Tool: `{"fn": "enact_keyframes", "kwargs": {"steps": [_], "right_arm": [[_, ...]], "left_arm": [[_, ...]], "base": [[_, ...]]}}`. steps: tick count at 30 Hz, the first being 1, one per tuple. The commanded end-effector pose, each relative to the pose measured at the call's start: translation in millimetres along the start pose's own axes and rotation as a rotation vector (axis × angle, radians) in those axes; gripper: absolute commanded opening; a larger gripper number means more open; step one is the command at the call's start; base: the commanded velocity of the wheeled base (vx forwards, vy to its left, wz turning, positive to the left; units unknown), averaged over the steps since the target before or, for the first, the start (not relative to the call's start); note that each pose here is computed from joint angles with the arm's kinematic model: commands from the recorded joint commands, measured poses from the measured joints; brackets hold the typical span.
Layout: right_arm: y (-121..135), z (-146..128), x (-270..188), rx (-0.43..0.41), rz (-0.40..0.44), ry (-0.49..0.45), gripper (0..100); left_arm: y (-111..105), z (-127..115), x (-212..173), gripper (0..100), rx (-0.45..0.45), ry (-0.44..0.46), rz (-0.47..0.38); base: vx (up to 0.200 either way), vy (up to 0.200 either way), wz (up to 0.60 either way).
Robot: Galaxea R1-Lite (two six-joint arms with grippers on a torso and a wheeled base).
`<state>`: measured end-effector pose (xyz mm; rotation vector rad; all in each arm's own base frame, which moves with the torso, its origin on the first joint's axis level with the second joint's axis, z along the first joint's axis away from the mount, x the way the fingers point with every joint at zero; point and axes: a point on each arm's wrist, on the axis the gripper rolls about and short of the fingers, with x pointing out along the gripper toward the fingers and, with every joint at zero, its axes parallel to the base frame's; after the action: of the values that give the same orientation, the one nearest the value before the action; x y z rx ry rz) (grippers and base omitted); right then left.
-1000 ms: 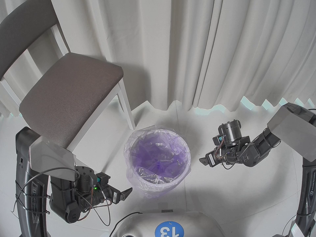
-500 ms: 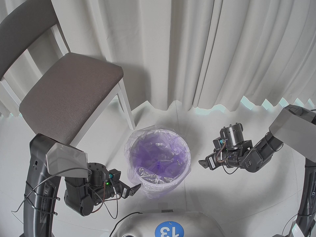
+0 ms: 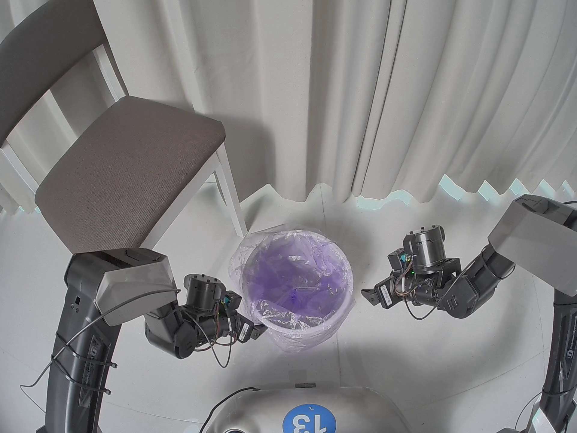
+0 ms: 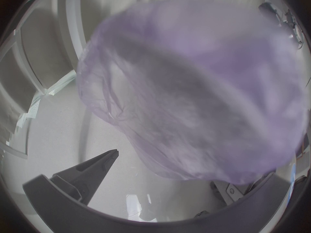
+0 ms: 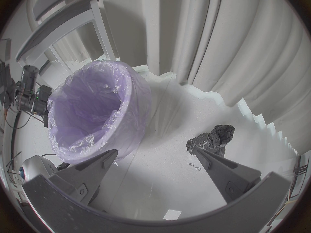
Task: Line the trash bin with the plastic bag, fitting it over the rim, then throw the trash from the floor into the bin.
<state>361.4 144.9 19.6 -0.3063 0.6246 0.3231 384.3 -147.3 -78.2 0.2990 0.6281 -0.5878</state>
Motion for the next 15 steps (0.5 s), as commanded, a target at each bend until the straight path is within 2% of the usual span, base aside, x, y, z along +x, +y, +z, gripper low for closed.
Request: {"fn": "enact_keyframes", "kwargs": {"steps": [1,5,7,11,13,15], "right_arm": [[2.5,-3.3,9.5,-0.013,0.004,0.004,100],[3.5,-3.5,7.0,-0.017,0.006,0.005,100],[3.5,-4.3,6.0,-0.017,0.007,0.008,100],[4.4,-5.6,1.9,-0.02,0.01,0.011,100],[6.6,-5.7,-0.7,-0.023,0.015,0.012,100],[8.7,-4.9,-1.8,-0.027,0.019,0.009,100]], "left_arm": [[15.9,22.1,11.3,100,0.048,-0.02,0.058],[20.1,14.6,2.1,100,0.042,-0.03,0.058],[21.1,7.8,-8.9,100,0.042,-0.068,0.041],[19.9,-9.4,-33.6,100,0.063,-0.199,-0.049],[20.9,-16.2,-41.6,100,0.087,-0.236,-0.075],[22.9,-22.6,-45.3,100,0.104,-0.232,-0.087]], "base": [[0.0,0.0,0.0],[0.0,0.0,0.0],[0.0,0.0,0.0],[0.0,0.0,0.0],[0.0,0.0,0.0],[0.0,0.0,0.0]]}}
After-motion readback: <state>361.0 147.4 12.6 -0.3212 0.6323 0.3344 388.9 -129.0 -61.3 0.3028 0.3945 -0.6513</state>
